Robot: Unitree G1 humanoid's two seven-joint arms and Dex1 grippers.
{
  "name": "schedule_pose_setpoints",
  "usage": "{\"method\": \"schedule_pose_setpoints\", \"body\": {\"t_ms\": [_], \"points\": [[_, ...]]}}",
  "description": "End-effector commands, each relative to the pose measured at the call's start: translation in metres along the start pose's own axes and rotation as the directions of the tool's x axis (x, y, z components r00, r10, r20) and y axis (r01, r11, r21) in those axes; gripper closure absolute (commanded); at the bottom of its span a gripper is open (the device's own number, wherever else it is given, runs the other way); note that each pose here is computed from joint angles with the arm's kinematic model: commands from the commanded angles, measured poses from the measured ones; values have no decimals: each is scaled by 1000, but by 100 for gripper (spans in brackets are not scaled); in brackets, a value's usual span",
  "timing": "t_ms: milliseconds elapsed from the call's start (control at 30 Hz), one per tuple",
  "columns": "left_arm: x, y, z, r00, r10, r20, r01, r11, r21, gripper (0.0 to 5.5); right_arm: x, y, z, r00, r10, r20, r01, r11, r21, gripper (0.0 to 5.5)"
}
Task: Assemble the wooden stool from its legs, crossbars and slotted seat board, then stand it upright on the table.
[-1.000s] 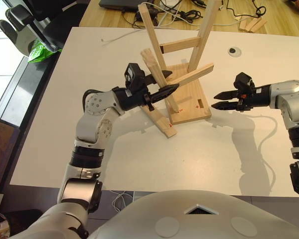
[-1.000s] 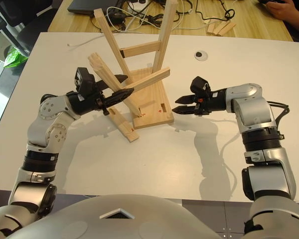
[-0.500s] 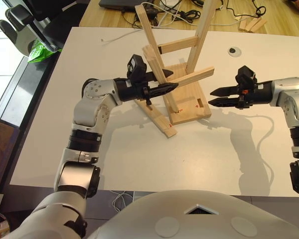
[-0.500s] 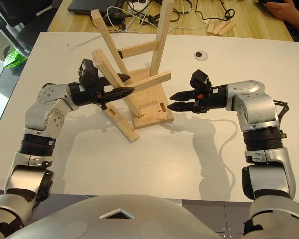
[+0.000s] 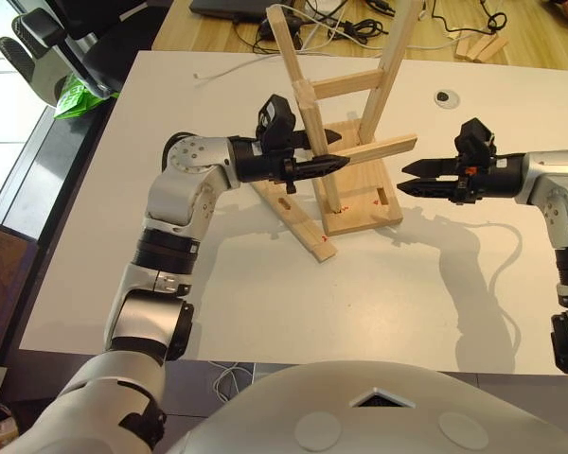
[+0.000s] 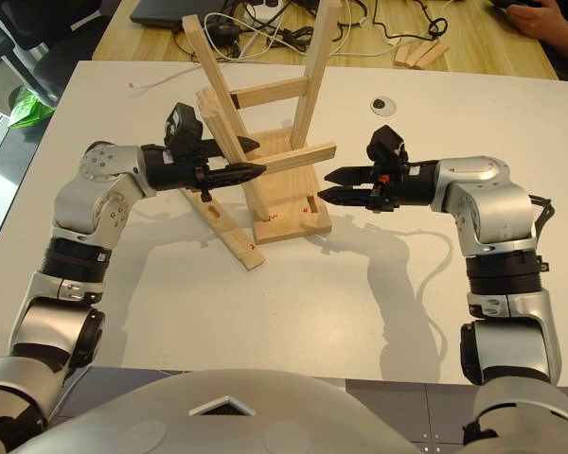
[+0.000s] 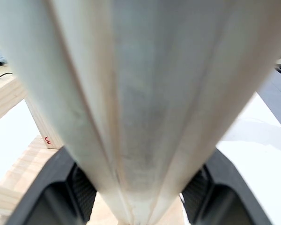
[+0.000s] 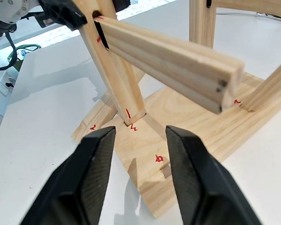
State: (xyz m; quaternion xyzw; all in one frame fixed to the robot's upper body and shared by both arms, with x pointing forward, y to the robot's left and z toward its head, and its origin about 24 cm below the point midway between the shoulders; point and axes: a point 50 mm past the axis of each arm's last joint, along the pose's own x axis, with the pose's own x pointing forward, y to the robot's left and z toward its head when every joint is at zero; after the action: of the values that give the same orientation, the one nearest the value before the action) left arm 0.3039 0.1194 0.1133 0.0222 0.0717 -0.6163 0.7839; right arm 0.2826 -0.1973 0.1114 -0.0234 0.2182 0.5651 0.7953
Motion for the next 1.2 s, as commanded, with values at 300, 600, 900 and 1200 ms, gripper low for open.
{"method": "schedule_pose_setpoints", "body": {"t_ms": [300,600,900,1200], "points": [[-3,0,-13,994,-41,-102,12,963,-269,344,-2,12,14,992,-22,122,22,1000,2,353],[-11,-18,-12,994,-42,-100,13,962,-274,344,-11,16,36,949,-89,303,80,996,43,353],[-28,-47,-11,987,3,-159,-7,1000,-22,344,-30,18,42,884,-193,426,163,981,106,353],[-37,-66,4,993,16,-118,-4,995,100,344,-51,32,25,788,-363,496,291,931,219,353]]}}
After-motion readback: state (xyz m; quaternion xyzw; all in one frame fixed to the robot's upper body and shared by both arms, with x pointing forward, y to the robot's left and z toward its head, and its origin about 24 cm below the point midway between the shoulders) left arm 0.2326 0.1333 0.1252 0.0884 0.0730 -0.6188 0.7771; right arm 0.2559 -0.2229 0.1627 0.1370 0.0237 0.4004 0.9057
